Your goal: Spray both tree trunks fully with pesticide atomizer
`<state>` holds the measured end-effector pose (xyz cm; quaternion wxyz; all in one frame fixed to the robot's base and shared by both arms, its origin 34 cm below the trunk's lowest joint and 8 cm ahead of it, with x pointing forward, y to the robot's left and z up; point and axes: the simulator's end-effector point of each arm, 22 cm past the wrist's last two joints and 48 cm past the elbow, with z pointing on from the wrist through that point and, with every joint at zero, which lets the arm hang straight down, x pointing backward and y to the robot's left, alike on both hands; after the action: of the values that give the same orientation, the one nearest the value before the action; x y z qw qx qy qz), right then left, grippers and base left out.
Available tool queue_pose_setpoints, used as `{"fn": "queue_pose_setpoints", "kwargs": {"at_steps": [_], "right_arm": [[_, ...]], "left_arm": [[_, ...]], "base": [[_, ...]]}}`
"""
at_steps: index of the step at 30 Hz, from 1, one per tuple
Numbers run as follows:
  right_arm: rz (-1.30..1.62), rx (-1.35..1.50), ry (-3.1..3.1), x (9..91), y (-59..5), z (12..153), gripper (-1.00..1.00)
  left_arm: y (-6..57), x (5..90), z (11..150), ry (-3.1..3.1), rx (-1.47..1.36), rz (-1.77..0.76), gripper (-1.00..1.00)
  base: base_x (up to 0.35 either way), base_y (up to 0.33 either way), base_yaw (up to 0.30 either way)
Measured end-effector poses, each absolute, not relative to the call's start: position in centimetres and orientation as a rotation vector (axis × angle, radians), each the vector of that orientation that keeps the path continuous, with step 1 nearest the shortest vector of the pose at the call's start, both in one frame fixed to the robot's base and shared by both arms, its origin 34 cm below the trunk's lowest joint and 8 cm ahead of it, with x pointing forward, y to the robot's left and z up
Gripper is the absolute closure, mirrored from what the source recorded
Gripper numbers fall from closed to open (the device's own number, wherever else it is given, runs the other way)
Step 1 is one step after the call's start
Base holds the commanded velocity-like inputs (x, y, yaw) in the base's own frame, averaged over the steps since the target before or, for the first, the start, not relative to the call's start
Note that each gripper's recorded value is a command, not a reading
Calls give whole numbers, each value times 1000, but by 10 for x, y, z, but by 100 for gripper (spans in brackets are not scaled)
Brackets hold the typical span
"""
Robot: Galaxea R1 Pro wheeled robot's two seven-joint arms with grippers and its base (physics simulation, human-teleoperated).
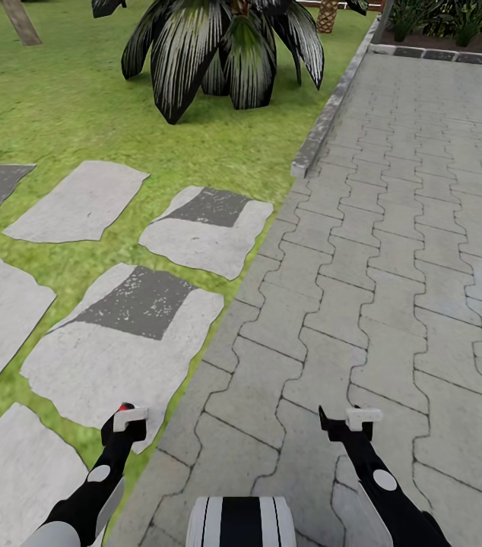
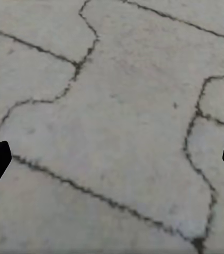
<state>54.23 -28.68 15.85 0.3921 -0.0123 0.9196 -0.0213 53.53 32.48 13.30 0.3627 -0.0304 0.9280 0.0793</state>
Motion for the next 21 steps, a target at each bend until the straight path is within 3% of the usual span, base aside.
{"fn": "queue_pose_setpoints", "kwargs": {"at_steps": [21], "right_arm": [[-54, -31, 2314, 549, -287, 169, -100]], "left_arm": [[323, 544, 143, 2366, -76, 194, 100]], "base": [[0, 0, 0]]}}
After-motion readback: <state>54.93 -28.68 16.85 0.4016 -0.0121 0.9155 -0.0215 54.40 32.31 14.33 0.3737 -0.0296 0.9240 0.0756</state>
